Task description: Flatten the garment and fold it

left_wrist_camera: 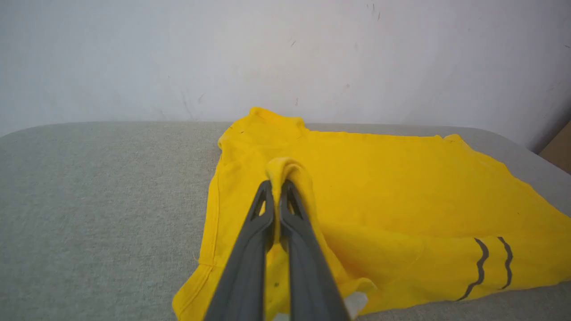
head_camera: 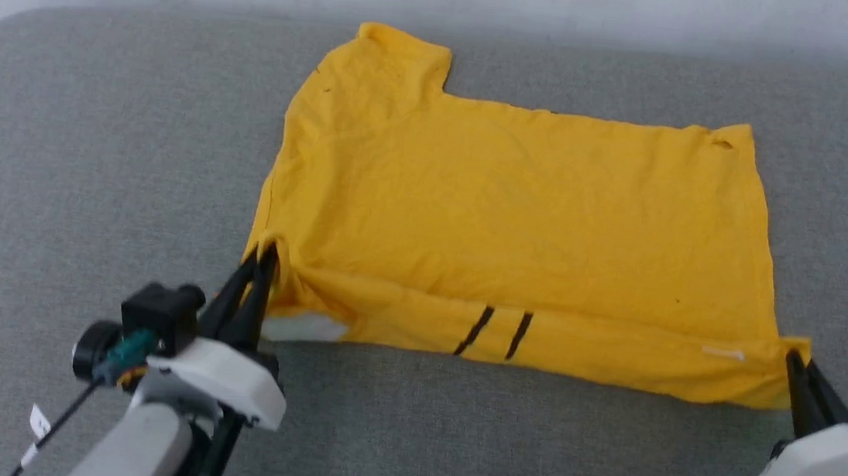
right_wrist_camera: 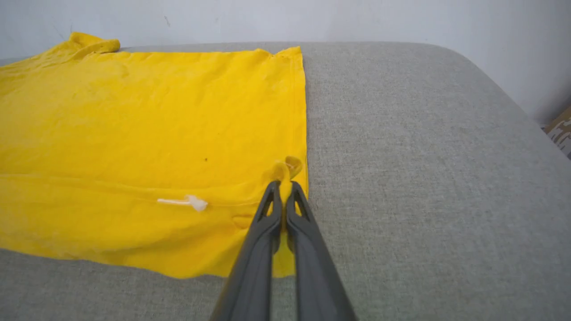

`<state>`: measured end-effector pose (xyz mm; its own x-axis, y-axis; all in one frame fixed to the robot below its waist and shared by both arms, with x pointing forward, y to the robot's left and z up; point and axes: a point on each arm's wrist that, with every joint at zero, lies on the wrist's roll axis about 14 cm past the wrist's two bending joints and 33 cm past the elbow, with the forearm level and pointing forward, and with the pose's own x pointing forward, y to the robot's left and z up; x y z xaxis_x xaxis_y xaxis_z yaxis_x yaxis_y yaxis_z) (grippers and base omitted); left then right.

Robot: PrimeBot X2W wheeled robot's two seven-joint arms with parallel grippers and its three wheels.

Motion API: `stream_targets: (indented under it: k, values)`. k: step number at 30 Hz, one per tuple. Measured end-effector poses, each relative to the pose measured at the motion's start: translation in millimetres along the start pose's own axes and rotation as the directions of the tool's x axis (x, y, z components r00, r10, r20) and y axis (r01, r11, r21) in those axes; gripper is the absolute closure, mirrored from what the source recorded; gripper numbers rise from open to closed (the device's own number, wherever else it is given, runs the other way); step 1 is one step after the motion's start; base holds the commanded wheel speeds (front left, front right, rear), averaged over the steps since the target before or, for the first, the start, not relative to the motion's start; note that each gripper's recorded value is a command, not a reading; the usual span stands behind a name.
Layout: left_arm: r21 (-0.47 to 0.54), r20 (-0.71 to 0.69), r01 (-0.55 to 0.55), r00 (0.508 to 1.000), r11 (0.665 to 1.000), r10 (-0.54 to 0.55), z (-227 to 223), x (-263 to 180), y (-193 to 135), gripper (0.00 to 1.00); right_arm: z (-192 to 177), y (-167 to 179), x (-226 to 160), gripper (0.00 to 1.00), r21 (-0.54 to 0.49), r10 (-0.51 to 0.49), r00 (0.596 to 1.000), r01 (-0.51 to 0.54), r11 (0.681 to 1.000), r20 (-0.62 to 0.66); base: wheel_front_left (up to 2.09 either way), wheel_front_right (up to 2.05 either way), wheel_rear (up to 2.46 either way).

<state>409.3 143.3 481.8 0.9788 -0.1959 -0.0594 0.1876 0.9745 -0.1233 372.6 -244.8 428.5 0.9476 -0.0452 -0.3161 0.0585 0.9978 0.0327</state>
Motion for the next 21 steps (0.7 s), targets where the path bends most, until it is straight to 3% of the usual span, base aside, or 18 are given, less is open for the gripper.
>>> stream_targets:
  k: [10, 17, 21]
  values:
    - [0.062, -0.036, 0.044, 0.998, 0.997, -0.042, 3.2, 71.3, 16.1, 1.0, 14.2, -2.8, 54.7, 1.0, -0.039, 0.013, 0.997, -0.016, 0.999, -0.08, 0.0, 0.0, 0.0]
    - [0.05, -0.223, 0.046, 0.974, 0.998, -0.034, -39.0, 102.8, 31.1, 1.0, -8.2, -1.5, 83.7, 1.0, -0.022, 0.021, 0.968, -0.028, 0.999, -0.251, 0.0, 0.0, 0.0]
    - [0.016, -0.384, 0.029, 0.923, 0.999, -0.02, -76.9, 104.5, 39.4, 1.0, -23.3, -4.2, 91.3, 1.0, -0.011, 0.018, 0.934, -0.023, 1.0, -0.356, 0.0, 0.0, 0.0]
